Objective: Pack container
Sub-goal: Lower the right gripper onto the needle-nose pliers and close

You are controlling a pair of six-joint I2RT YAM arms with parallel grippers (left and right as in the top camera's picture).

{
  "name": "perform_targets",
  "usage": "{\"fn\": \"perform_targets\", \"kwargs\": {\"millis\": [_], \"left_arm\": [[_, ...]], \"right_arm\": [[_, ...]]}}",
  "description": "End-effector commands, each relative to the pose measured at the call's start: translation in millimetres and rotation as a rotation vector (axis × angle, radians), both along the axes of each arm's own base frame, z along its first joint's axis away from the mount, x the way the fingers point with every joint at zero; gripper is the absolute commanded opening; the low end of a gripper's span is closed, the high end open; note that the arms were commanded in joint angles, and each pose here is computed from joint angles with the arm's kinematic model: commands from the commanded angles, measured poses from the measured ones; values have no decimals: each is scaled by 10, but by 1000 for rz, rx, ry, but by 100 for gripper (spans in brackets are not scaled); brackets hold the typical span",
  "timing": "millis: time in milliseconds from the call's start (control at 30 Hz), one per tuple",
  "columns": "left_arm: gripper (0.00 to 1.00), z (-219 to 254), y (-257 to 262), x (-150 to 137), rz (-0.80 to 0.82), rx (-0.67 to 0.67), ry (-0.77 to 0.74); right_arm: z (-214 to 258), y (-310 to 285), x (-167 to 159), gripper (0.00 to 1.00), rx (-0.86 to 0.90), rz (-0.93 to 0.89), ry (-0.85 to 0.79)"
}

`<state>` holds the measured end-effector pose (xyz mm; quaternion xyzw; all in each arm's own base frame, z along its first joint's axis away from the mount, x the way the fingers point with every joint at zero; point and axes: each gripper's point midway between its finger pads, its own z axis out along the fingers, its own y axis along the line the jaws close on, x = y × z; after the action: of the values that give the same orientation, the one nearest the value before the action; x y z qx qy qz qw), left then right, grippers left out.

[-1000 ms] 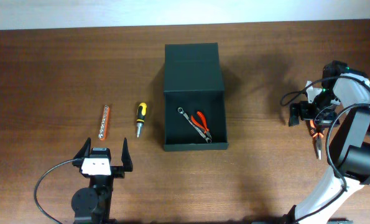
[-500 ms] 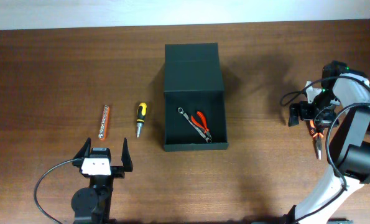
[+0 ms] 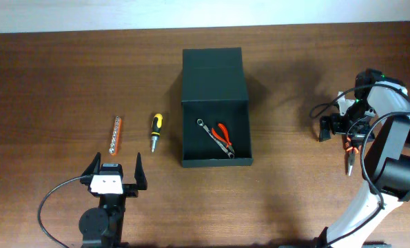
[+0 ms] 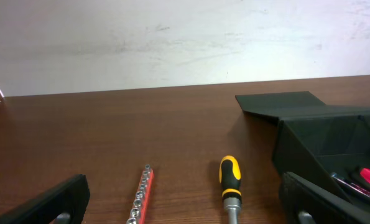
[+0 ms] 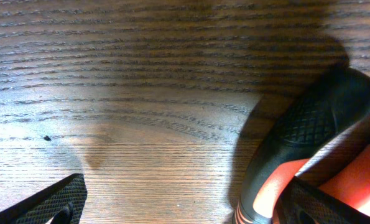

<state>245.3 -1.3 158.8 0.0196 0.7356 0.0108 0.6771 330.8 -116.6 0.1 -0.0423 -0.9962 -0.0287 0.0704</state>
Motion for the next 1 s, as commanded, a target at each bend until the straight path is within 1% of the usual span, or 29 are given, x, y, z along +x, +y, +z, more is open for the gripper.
{"fn": "perform_targets", "kwargs": {"millis": [0,100,133,233,267,400,500,600,733,800,967], "left_arm": [[99,-22,23,0,12,-9,2],[99,-22,23,0,12,-9,2],[99,-22,23,0,12,-9,2],[99,-22,23,0,12,-9,2],[99,-22,23,0,12,-9,2],[99,-22,23,0,12,-9,2],[99,-22,23,0,12,-9,2],[99,-22,23,0,12,-9,2],[99,-22,23,0,12,-9,2],[99,-22,23,0,12,-9,2],[99,-22,23,0,12,-9,2]], "right_arm": [[-123,22,-64,99,15,-9,37],[-122,23,-65,99,15,-10,37],[-121,23,-66,94,15,-10,37],[-122,22,-67,75,14,-14,38],[-122,22,-67,71,13,-17,38],[-120,23,-70,70,13,-17,40],[-120,24,-71,55,14,-17,40],[-120,24,-71,45,14,-17,40],[-120,24,-71,45,13,-24,41],[-120,23,-70,41,11,-32,41],[-121,24,-71,38,11,-35,41]]}}
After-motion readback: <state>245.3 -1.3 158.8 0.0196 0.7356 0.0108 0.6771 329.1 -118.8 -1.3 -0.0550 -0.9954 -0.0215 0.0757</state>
